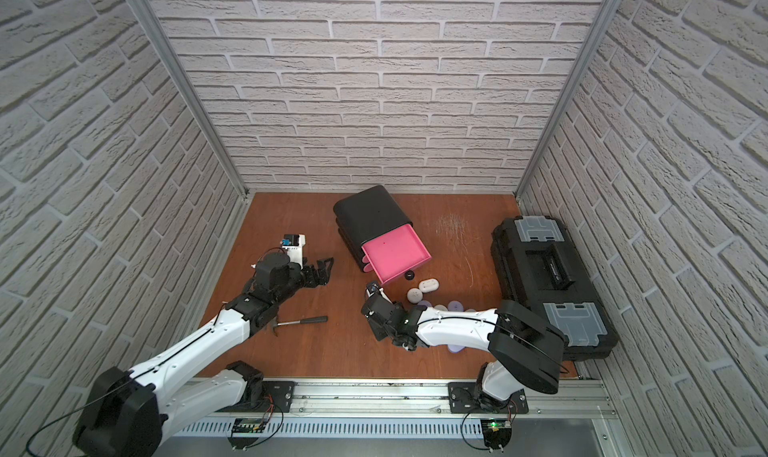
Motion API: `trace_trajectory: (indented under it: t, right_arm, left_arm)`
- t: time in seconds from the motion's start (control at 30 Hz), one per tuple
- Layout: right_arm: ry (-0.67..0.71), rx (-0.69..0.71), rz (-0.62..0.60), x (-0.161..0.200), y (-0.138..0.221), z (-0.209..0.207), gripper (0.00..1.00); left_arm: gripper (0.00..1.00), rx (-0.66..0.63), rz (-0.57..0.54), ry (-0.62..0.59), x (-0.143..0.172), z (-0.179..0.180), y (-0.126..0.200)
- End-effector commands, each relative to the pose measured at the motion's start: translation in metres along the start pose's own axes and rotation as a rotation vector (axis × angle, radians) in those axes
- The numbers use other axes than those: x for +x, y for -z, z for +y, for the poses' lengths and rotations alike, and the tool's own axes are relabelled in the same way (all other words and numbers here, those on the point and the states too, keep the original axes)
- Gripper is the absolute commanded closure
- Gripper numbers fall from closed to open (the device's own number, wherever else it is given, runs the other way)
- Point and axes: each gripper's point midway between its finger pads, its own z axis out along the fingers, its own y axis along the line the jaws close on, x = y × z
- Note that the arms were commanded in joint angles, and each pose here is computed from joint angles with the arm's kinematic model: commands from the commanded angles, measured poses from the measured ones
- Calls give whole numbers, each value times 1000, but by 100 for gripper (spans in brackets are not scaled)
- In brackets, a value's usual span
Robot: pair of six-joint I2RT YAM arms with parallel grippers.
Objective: Put the bluetooth earphones in the drawer according to color
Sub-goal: Pick up the Bluetooth earphone from the center of the board, then place the bluetooth earphone in the drawer.
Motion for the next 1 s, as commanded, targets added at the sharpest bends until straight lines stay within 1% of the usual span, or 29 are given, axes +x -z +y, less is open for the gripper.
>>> trace_trajectory:
  t: [0.0,0.1,0.23,0.5,0.63,0.77,0.97]
  right_arm:
    - [-27,-9,-61,-19,14,3,71]
    - [-40,-24,-85,-26,27,2,71]
    - [-55,-81,-139,-44,53,7,73]
    - [-82,-212,-237,-93,107,12,72]
    - [-99,-210,-275,-124,125,-3,72]
    - [-134,-155,-280,-150,128,-30,72]
    - [-205,-61,-234,-170,108,-77,72]
  left_arm:
    - [2,9,-36,-2,-6,-3,3]
    - [2,7,-39,-2,-6,-2,4]
    - [2,5,-42,-2,-6,-1,5]
    - [2,4,-55,-2,-9,-1,8]
    - [2,4,-57,1,-9,-1,9]
    - [2,3,-57,1,-9,-1,9]
    - [1,1,-59,2,-9,0,9]
